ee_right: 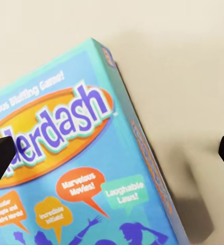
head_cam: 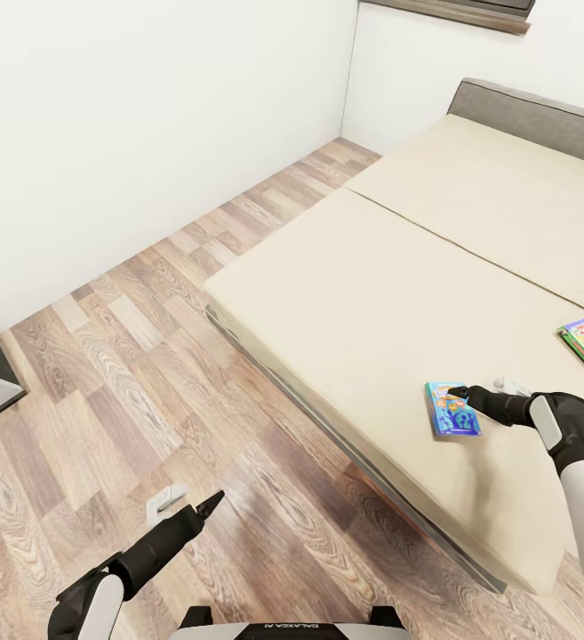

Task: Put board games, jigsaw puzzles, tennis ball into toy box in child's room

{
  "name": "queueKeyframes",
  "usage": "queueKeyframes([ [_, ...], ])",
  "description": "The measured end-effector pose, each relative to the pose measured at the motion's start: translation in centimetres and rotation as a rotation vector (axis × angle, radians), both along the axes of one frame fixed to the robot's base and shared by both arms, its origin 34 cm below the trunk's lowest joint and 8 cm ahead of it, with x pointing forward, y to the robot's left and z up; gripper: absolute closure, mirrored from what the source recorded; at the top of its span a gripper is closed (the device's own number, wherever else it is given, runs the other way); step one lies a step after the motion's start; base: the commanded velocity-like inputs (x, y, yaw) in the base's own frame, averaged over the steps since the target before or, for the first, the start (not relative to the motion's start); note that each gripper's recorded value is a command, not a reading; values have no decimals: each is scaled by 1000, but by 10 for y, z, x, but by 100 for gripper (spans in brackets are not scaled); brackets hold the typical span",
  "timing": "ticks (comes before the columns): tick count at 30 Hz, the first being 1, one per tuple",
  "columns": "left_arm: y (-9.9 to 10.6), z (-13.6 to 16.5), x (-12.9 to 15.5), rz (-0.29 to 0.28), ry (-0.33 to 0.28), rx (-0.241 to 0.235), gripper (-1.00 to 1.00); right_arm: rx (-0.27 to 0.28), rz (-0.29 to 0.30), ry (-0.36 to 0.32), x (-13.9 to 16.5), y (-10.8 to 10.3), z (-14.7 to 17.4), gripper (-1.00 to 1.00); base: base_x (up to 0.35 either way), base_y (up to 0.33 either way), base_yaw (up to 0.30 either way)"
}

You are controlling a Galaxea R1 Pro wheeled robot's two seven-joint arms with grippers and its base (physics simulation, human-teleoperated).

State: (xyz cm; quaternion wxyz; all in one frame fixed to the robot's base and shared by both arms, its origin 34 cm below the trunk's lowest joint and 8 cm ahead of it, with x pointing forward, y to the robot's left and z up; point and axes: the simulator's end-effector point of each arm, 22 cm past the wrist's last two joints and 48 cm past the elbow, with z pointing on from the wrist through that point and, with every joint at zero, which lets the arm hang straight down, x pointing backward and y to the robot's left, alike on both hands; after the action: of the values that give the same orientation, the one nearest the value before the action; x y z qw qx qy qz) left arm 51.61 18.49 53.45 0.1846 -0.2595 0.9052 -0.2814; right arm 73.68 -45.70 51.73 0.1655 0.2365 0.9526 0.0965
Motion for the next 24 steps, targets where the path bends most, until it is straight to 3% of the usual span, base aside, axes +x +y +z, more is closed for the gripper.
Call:
queueKeyframes([
  [15, 0, 0, 0, 1, 0, 1, -100, 6, 2, 1, -1, 2, -1, -100, 0, 0, 1],
  [24, 0, 0, 0, 1, -1, 1, -100, 7, 3, -1, 0, 3, 0, -100, 0, 0, 115],
])
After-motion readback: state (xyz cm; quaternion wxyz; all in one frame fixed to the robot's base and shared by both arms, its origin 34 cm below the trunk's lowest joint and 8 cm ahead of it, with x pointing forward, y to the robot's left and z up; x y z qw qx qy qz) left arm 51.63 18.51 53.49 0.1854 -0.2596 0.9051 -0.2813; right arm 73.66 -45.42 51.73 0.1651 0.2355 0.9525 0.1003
